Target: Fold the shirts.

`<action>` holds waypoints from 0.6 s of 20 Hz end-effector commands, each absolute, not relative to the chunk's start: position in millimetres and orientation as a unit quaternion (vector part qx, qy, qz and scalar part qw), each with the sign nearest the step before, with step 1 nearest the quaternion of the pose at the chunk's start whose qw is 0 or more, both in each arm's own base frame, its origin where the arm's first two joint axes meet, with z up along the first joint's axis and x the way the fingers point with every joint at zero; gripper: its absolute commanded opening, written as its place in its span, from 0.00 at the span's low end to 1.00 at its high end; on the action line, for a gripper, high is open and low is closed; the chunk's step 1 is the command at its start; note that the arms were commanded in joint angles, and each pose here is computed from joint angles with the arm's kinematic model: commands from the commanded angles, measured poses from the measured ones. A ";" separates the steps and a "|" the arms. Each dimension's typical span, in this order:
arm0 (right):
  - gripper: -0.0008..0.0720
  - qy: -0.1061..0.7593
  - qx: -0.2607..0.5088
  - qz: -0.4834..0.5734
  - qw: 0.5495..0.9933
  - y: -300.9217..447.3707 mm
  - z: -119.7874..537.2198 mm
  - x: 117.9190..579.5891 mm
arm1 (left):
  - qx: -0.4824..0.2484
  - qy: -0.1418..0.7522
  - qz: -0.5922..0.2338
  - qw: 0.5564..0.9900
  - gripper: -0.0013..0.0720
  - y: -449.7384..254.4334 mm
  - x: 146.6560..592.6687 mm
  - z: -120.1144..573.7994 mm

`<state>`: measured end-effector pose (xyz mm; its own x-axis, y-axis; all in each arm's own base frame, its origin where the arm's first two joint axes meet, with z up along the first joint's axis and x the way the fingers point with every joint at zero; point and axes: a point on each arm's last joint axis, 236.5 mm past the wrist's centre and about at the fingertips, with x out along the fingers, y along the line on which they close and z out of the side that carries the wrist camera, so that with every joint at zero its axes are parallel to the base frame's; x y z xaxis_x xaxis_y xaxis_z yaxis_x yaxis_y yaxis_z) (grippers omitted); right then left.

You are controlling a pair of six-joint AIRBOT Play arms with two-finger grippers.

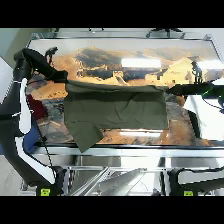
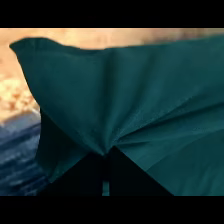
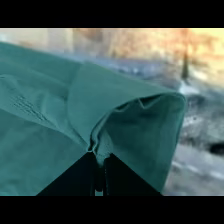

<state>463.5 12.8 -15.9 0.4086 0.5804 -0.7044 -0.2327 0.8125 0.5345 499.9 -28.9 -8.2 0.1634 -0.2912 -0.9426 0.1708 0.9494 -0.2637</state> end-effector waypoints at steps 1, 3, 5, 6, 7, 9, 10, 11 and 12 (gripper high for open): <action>0.05 0.530 0.165 0.239 0.797 9.6 -49.2 452.0 | -0.016 0.688 -0.120 0.716 0.04 -15.8 465.7 -52.3; 0.05 0.554 0.158 0.220 0.787 4.3 -69.0 447.9 | -0.005 0.697 -0.116 0.708 0.04 -16.1 458.5 -68.7; 0.06 0.564 0.154 0.224 0.780 8.0 -78.1 445.1 | -0.006 0.691 -0.115 0.714 0.04 -19.2 461.7 -76.0; 0.06 0.564 0.150 0.226 0.780 11.3 -79.5 446.1 | -0.003 0.684 -0.115 0.721 0.04 -21.0 466.3 -76.3; 0.06 0.561 0.145 0.226 0.783 12.8 -79.4 448.9 | -0.001 0.676 -0.115 0.728 0.04 -23.0 471.4 -75.6; 0.06 0.553 0.139 0.220 0.791 14.6 -80.3 455.4 | 0.000 0.666 -0.113 0.737 0.04 -23.3 477.9 -75.2; 0.06 0.552 0.137 0.220 0.793 15.8 -80.5 456.9 | 0.000 0.663 -0.114 0.740 0.04 -24.7 480.1 -74.9; 0.06 0.552 0.137 0.219 0.793 15.8 -81.3 457.2 | 0.001 0.661 -0.114 0.742 0.04 -24.8 481.1 -74.9; 0.06 0.553 0.138 0.219 0.792 15.8 -82.7 456.7 | 0.001 0.661 -0.114 0.742 0.04 -24.7 481.1 -74.9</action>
